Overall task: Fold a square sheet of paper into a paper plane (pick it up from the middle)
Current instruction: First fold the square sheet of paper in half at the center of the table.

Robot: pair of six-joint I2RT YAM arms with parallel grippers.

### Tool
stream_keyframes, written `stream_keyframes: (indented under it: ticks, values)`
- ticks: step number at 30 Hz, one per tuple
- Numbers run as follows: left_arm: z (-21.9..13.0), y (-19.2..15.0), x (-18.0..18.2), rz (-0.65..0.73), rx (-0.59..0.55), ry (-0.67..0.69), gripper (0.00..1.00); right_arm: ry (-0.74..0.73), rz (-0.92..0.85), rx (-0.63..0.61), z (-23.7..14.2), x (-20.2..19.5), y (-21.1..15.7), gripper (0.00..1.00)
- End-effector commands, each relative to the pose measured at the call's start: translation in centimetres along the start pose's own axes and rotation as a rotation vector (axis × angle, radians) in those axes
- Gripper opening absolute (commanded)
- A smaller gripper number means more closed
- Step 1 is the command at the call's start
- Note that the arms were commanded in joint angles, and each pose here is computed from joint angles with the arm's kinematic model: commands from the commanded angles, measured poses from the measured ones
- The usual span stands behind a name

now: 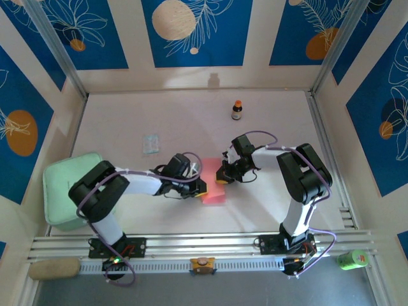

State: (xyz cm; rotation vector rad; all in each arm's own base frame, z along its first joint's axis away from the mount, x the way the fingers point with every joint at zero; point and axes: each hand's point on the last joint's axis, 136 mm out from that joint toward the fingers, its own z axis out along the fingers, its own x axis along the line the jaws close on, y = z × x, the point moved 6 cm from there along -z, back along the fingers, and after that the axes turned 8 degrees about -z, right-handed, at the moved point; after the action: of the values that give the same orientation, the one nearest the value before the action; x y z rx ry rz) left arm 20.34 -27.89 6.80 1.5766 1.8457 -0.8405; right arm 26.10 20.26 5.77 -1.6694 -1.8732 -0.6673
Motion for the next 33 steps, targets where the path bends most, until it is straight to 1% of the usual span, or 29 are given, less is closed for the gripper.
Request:
stream_keyframes:
  ticks: [1,5,8,13,17,20,22,25,27,30,33]
  values:
    - [0.4,-1.3,2.5,-0.022,0.043,0.063,0.11,-0.108,0.08,0.056,0.4,-2.2,-2.1,0.0]
    - [0.0,-2.0,4.7,-0.027,0.039,0.153,0.1,-0.117,0.082,0.052,0.4,-2.4,-2.0,0.0]
    - [-0.8,-2.2,4.7,0.004,0.026,0.196,0.1,-0.119,0.082,0.049,0.3,-2.4,-2.1,0.0]
    - [-1.9,-1.6,1.3,0.052,-0.002,0.131,0.11,-0.118,0.08,0.046,0.3,-2.3,-2.1,0.0]
    - [-2.1,-1.0,-1.0,0.039,-0.033,0.075,0.11,-0.123,0.08,0.045,0.3,-2.4,-2.0,0.0]
    - [-1.8,-0.7,-1.8,0.032,-0.046,0.018,0.12,-0.123,0.082,0.045,0.3,-2.4,-2.0,0.0]
    - [-1.3,-0.7,-2.0,0.033,-0.028,-0.004,0.12,-0.123,0.082,0.045,0.3,-2.4,-2.1,0.0]
    - [-0.2,-1.0,-1.8,0.029,0.022,-0.027,0.13,-0.123,0.082,0.045,0.3,-2.4,-2.1,0.0]
    - [0.4,-1.3,-1.3,0.027,0.037,-0.017,0.13,-0.123,0.082,0.045,0.3,-2.4,-2.1,0.0]
    - [0.9,-1.8,-0.1,0.018,0.054,0.015,0.12,-0.125,0.082,0.046,0.3,-2.5,-2.1,0.0]
    - [0.8,-2.4,2.0,0.012,0.058,0.088,0.12,-0.124,0.083,0.044,0.3,-2.5,-2.1,0.0]
